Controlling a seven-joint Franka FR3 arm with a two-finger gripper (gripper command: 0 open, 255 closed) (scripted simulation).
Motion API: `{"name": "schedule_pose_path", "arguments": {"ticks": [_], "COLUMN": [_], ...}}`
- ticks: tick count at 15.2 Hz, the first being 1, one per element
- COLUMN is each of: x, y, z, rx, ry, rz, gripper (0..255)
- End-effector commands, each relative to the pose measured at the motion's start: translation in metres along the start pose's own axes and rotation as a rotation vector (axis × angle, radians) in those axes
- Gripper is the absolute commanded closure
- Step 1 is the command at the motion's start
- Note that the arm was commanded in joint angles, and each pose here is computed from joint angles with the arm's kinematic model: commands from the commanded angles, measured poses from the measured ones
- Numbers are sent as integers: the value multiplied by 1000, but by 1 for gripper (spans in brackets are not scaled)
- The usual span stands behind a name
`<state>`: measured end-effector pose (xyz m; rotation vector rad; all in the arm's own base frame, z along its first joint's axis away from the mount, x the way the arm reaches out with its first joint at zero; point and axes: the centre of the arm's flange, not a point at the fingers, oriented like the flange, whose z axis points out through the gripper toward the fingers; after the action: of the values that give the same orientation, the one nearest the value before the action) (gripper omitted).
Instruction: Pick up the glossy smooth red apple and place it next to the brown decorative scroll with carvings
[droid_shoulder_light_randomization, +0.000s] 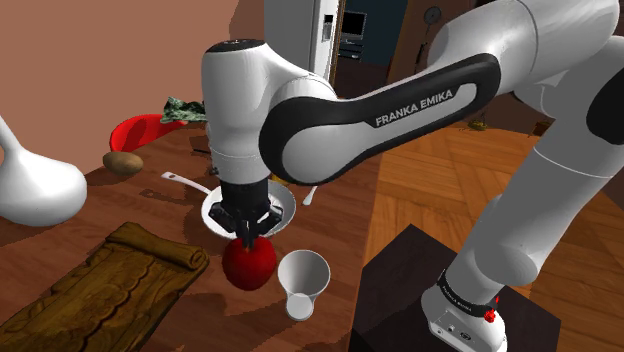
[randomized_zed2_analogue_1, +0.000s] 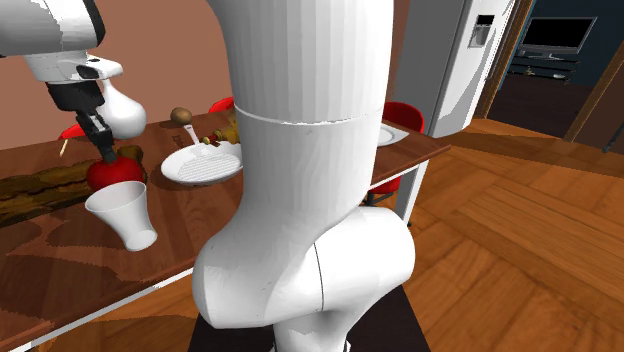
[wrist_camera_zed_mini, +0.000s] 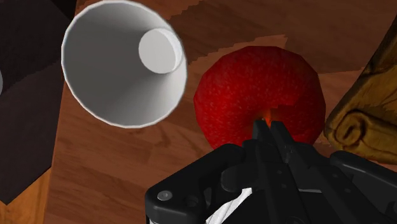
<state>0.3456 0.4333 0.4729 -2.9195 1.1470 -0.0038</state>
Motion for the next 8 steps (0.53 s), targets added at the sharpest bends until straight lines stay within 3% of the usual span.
{"name": "schedule_pose_path", "arguments": {"ticks": [1,8], "x": [1,1], "y": [-1,-1], "z": [9,42], "rx": [1,1], "ry": [0,0], "rz": [0,0], "gripper": [255,255]}}
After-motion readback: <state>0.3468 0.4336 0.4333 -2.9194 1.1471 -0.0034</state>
